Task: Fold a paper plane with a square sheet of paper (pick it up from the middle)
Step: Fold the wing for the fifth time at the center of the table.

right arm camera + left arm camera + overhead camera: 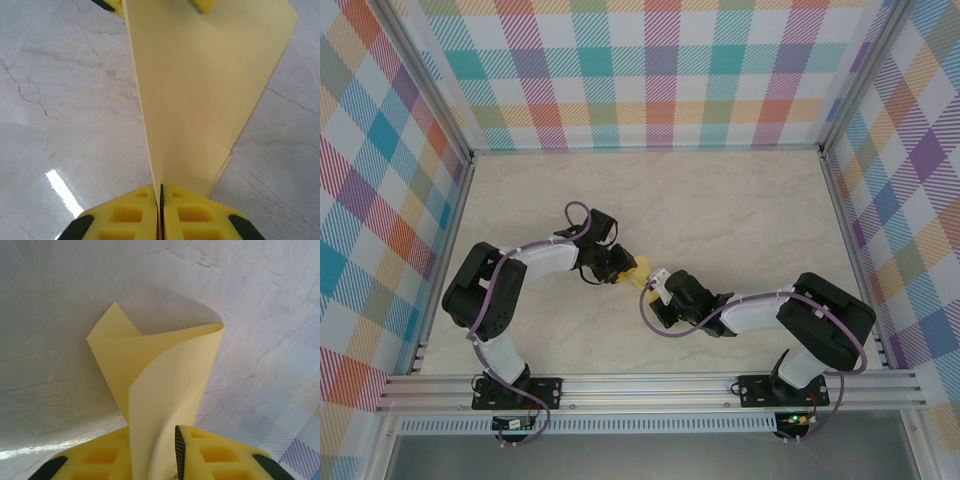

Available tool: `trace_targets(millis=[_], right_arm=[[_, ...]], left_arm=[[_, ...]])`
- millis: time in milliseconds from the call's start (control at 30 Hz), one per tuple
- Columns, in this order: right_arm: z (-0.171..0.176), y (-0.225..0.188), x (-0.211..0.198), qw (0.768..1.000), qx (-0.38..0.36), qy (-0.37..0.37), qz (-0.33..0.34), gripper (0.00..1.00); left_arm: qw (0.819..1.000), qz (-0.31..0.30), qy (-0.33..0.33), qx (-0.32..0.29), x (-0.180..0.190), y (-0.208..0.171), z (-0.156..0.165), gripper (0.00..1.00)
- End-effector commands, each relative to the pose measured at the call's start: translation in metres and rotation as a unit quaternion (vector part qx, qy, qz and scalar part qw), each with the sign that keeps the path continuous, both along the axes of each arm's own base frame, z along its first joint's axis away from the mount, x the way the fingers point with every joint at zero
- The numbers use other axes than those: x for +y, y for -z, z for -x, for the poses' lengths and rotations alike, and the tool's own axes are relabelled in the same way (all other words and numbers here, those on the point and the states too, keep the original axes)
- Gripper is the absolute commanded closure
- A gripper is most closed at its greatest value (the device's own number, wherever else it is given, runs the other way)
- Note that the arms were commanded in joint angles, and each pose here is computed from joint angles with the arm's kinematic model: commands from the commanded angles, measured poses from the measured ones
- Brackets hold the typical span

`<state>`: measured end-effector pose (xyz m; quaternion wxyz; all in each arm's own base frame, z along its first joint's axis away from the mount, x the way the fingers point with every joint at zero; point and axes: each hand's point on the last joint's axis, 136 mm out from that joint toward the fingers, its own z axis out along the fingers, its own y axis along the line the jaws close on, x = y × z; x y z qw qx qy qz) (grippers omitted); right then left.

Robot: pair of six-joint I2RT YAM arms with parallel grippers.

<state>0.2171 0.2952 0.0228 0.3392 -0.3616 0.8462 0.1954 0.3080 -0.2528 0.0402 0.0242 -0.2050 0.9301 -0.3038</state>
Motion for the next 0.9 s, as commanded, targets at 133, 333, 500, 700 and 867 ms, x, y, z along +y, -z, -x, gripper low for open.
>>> trace_targets(millis=[133,333,500,700,867], right_arm=[[0.008,-0.007,0.0,1.0,0.023,-0.01,-0.009,0.77],[0.008,-0.014,0.006,0.999,0.04,-0.001,-0.023,0.76],[0.005,-0.017,0.012,0.999,0.04,-0.004,-0.03,0.74],[0.002,-0.015,0.014,0.999,0.041,0.001,-0.025,0.72],[0.001,-0.014,0.014,0.999,0.041,0.005,-0.027,0.79]], left_arm=[[0.999,-0.018,0.002,0.027,0.009,0.001,0.008,1.0],[0.999,-0.012,0.001,0.03,0.007,0.001,0.008,1.0],[0.999,-0.01,0.0,0.031,0.006,0.002,0.007,1.0],[0.999,-0.007,0.002,0.035,0.005,0.004,0.008,1.0],[0.999,-0.006,0.003,0.036,0.004,0.004,0.009,1.0]])
